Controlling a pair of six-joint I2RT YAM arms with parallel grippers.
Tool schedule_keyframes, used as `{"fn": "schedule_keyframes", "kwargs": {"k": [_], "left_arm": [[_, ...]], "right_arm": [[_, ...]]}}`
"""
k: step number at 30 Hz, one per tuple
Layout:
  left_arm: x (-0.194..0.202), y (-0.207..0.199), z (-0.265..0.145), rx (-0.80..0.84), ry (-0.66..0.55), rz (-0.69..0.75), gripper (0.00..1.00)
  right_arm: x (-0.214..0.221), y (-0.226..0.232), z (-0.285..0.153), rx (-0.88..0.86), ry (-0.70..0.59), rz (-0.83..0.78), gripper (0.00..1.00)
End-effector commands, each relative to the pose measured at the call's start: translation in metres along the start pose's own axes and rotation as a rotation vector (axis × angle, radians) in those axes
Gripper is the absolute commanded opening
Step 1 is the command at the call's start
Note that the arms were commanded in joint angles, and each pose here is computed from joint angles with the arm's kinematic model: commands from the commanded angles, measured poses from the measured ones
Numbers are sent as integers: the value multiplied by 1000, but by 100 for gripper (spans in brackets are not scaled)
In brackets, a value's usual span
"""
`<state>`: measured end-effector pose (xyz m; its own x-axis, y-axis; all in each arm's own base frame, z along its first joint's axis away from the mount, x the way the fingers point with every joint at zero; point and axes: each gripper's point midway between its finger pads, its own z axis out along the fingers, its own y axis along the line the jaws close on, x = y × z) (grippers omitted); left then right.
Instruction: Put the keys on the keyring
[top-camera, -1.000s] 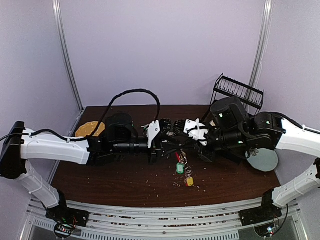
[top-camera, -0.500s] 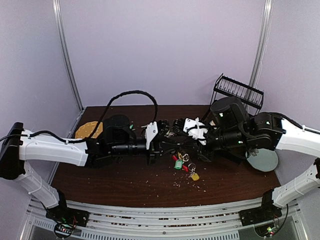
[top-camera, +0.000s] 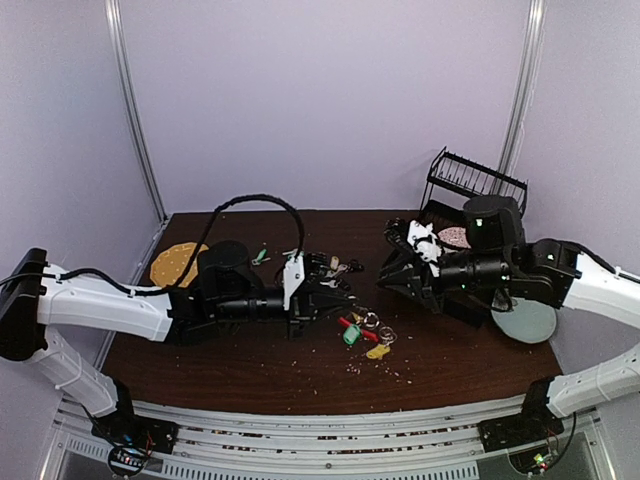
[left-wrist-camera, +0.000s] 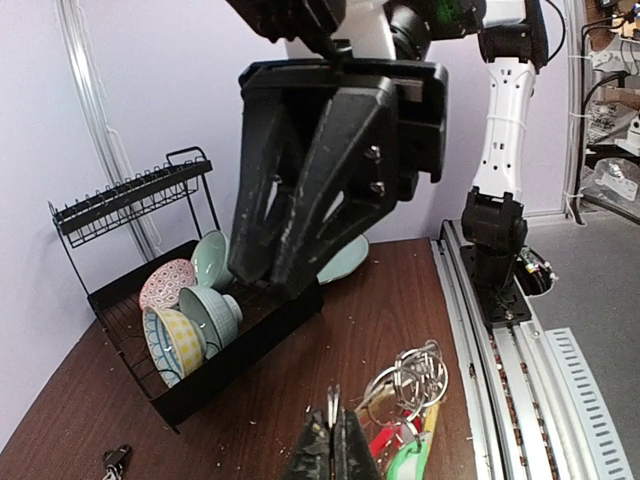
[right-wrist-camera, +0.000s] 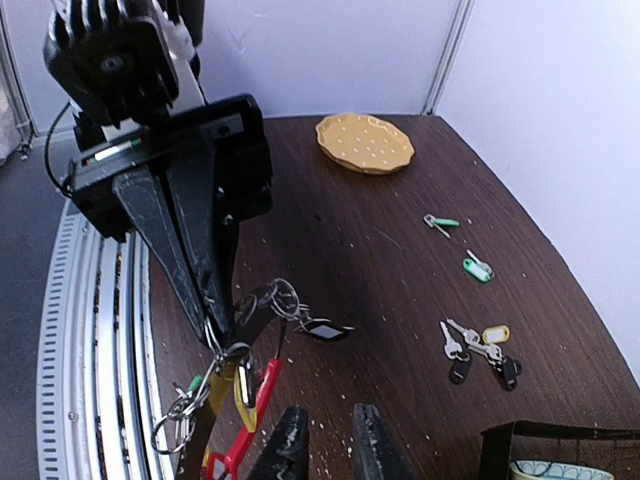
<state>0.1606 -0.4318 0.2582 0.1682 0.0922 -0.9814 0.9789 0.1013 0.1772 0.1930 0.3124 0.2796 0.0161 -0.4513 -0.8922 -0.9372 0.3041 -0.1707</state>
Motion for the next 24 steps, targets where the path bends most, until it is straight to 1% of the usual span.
{"fn": "schedule_keyframes", "kwargs": {"k": [1, 5, 10, 14, 17, 19, 22, 24], "left_arm": [[-53, -7, -15, 26, -215, 88, 0], [-58, -6, -16, 22, -240, 83, 0], [-59, -1, -18, -9, -254, 68, 0], [-59, 3, -18, -30, -253, 56, 0], [-59, 3, -18, -32, -255, 53, 0], [-61, 3, -18, -32, -260, 55, 0], [-61, 1, -17, -19, -262, 54, 0], [-61, -1, -17, -7, -268, 51, 0]], "right_arm": [[-24, 21, 4, -150, -147, 24, 18], [-3, 28, 17, -196, -71, 51, 22], [4, 43, 16, -280, -50, 55, 25], [11, 49, 15, -305, -32, 62, 34], [12, 53, 18, -340, -19, 76, 38], [13, 52, 22, -338, -15, 81, 38], [4, 43, 25, -288, -60, 93, 29], [-5, 36, 24, -249, -113, 100, 27]]}}
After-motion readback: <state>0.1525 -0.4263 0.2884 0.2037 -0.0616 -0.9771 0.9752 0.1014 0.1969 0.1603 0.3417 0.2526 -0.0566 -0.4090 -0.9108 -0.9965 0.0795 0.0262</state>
